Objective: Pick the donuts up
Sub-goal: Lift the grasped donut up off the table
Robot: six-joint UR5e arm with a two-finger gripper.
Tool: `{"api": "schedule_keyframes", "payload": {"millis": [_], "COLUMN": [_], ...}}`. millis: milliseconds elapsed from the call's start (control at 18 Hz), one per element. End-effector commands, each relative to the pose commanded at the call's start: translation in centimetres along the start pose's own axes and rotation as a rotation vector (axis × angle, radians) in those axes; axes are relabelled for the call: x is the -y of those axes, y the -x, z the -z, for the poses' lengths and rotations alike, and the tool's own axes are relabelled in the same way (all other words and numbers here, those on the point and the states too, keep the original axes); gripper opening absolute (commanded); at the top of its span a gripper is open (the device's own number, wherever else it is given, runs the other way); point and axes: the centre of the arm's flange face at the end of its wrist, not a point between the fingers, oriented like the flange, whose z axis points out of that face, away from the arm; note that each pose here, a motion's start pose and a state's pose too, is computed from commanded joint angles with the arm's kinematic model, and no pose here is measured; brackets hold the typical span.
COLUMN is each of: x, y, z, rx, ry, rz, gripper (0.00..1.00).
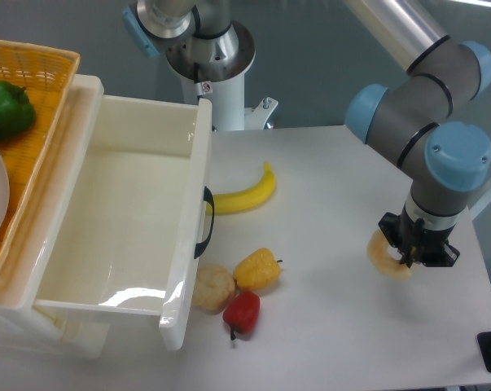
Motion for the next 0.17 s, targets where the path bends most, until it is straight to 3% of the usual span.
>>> {"api": "schedule_keyframes", "payload": {"millis": [167], "x": [-0.48], "y": [-0.06], "z": [0.67], "rx": [0.006], "ry": [0.0], "rz": [-0.023], "gripper": [0.0]}}
